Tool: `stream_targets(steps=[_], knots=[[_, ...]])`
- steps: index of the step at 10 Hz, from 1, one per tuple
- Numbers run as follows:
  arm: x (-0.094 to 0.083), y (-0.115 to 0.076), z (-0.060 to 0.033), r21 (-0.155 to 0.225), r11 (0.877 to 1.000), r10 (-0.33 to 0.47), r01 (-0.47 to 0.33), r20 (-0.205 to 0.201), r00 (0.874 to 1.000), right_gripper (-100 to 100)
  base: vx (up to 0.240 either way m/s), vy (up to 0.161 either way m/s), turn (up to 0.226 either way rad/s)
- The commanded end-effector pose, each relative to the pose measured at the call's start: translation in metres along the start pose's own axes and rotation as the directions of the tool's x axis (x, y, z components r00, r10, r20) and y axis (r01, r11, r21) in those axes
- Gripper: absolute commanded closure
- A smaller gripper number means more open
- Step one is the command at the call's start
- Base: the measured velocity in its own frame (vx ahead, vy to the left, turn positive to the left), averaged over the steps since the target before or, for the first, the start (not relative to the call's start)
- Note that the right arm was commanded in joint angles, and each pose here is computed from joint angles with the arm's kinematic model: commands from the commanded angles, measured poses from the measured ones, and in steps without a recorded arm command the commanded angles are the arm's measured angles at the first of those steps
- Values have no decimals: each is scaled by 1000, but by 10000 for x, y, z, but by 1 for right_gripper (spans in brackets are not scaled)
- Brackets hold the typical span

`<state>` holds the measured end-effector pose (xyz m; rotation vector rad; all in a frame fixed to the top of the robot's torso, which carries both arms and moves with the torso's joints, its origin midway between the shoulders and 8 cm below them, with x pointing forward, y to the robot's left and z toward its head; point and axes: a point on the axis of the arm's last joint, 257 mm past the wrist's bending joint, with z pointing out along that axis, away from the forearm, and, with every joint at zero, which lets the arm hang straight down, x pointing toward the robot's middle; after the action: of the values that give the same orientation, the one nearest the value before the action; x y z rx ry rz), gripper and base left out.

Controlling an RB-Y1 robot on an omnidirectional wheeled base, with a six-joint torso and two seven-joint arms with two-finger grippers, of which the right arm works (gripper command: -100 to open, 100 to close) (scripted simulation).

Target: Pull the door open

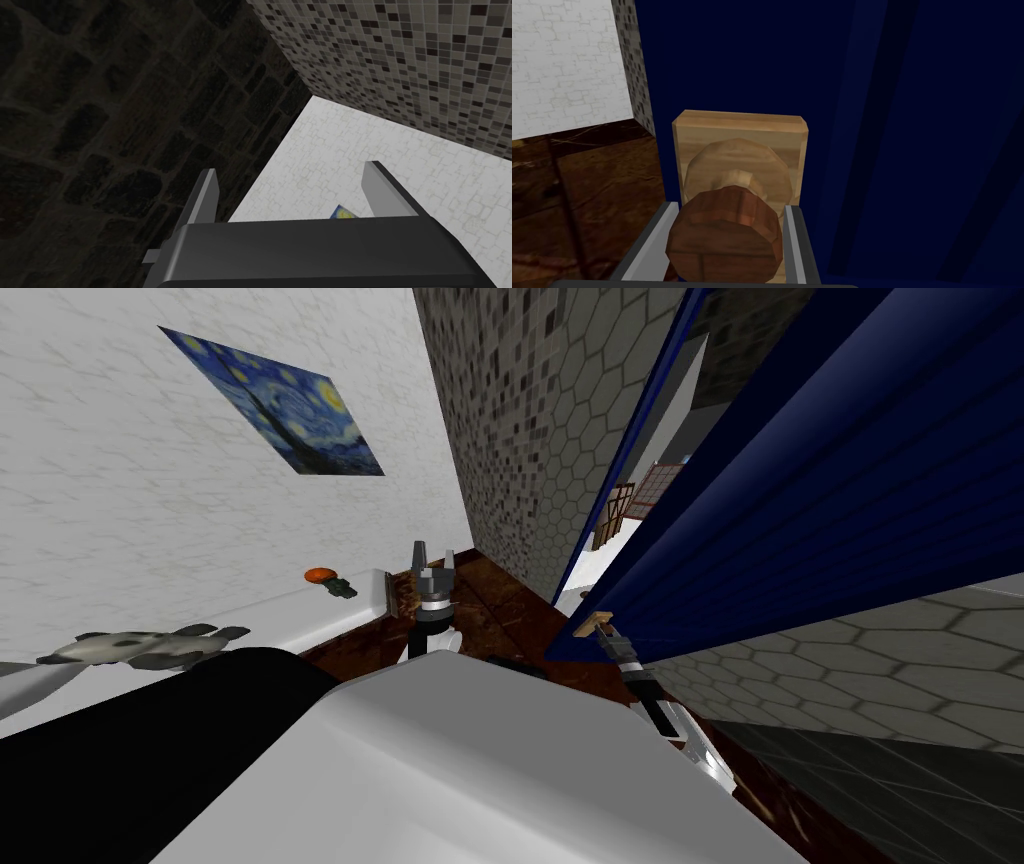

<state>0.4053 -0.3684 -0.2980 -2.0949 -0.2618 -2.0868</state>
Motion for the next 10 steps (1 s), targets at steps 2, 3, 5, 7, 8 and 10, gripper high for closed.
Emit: stream_targets(steps=[2, 3, 5, 7, 8, 10], knots=[[9, -9, -69, 29, 1000, 1, -1, -3, 1000, 100, -212, -130, 130], [13, -11, -89, 38, 999, 1, -1, -4, 1000, 100, -185, -102, 97], [-22, -25, -102, 43, 999, 3, -3, 3, 1000, 100, -133, -69, 59], [-28, -37, -130, 61, 998, 4, -4, 4, 1000, 100, -131, -85, 107], [-23, -39, -139, 69, 998, 3, -4, 3, 1000, 100, -181, -95, 116], [-11, -42, -162, 89, 996, 3, -3, 0, 1000, 100, -199, -107, 124]])
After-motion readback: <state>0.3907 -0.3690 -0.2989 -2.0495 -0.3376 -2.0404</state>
